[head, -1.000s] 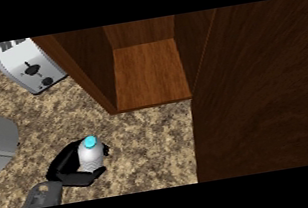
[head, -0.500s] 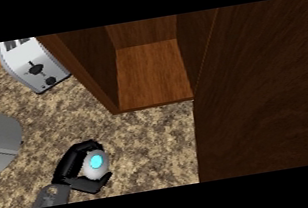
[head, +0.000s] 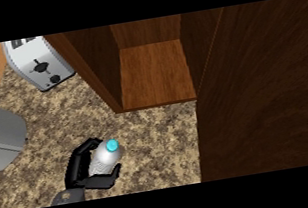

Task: Pick up the bottled water, place it into the cabinet and close the cabinet

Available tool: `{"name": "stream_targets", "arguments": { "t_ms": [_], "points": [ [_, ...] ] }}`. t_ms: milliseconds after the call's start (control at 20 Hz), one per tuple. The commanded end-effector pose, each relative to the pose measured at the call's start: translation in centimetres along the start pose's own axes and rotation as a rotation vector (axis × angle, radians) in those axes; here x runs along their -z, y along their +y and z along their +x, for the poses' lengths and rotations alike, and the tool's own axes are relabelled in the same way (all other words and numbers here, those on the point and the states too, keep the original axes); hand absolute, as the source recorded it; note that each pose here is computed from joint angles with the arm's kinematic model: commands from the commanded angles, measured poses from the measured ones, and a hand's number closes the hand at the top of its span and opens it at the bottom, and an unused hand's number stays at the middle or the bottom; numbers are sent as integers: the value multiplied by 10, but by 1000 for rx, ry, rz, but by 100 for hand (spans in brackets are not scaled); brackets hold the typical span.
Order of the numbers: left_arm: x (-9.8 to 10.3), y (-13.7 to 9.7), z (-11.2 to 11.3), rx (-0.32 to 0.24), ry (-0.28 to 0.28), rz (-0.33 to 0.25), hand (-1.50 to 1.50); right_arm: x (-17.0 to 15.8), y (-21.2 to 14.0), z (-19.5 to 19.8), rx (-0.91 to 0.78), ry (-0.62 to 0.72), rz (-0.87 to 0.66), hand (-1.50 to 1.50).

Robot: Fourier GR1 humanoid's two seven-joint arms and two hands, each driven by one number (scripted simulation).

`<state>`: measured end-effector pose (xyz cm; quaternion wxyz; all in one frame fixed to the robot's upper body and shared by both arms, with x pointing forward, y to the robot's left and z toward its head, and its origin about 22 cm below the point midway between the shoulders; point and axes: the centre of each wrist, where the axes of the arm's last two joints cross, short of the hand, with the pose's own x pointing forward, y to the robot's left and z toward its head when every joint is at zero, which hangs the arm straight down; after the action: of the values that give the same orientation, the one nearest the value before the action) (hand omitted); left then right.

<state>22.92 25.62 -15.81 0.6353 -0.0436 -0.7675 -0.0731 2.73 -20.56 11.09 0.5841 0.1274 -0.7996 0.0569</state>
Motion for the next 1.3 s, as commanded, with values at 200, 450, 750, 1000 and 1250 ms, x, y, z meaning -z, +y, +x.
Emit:
{"name": "stream_targets", "arguments": {
  "t_ms": [200,450,750,1000,1250],
  "points": [
    [41,-43,19,-100,-36,-26,150,2,4,32,-29,-41,4,-150],
    [76,-67,48,-110,-35,-20,150,1,-2,31,-48,-35,22,-150],
    [103,-106,77,-82,-9,6,150,0,-2,26,-34,-34,9,-150],
    [138,-133,107,-90,28,12,150,-2,-5,28,-25,-48,11,-150],
    [178,-137,127,-16,16,78,150,-8,-14,21,-33,-60,-14,-150]
  ]
}}
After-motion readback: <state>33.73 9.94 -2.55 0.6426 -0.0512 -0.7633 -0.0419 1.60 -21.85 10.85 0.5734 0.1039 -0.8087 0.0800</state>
